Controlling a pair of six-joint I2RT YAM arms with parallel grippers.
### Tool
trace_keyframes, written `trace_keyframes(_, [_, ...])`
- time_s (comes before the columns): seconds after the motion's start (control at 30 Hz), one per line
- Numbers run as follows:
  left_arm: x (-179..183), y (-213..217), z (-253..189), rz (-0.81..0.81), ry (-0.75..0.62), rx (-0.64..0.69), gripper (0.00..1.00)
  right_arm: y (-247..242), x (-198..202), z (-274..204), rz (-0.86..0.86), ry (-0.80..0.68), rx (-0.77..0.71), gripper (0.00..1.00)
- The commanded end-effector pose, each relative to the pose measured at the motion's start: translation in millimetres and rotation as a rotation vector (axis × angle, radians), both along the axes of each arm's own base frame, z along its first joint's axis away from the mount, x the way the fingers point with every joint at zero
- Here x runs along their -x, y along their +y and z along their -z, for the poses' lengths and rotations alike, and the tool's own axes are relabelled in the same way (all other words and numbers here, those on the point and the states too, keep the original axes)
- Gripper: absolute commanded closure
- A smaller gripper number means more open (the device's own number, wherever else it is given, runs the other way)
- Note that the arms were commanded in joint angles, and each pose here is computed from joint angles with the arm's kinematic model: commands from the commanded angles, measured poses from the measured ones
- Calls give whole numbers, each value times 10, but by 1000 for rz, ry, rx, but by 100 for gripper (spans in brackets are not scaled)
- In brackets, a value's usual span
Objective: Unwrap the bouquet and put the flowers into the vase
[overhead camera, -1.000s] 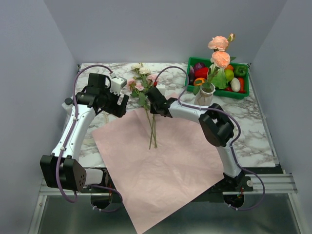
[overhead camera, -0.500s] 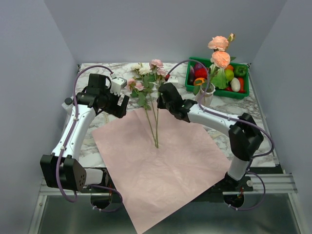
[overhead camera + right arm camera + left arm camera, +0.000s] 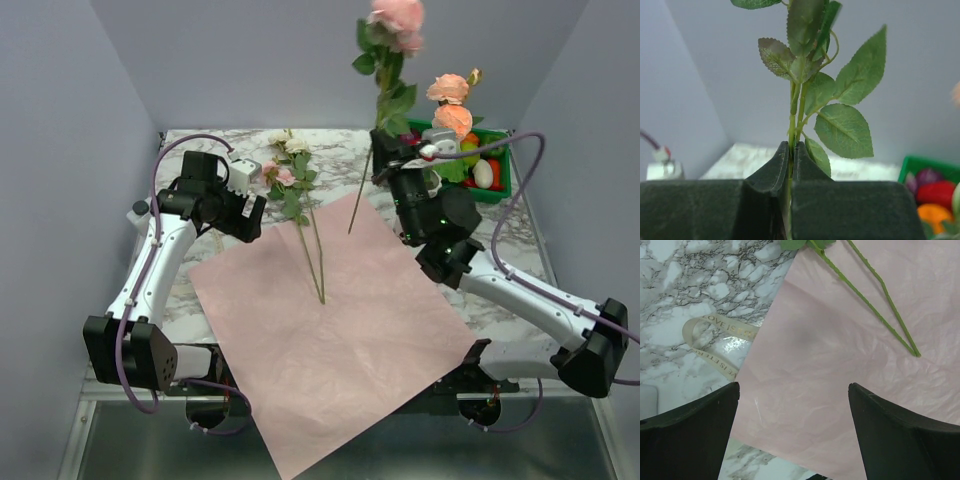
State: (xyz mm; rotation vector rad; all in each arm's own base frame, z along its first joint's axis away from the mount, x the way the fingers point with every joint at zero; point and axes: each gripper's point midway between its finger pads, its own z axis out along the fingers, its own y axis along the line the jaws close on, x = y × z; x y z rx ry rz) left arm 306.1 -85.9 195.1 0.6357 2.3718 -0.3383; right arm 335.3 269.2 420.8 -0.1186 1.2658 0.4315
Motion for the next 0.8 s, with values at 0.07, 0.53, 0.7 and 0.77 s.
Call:
trace_keyframes(0.07, [-26, -74, -10, 8, 21, 48, 1, -890, 352, -1170, 371, -471, 2, 99])
trace_keyframes(0.53, [-58, -98, -37, 10, 17, 60, 1, -1848, 289, -1252, 632, -522, -4, 99])
trace_keyframes(0.7, [-80, -102, -30, 9, 20, 61, 1, -1890, 160, -1070, 614, -468, 21, 99])
trace_keyframes(0.77, [-89, -104, -38, 8, 17, 62, 1, -1893, 109, -996, 613, -453, 28, 99])
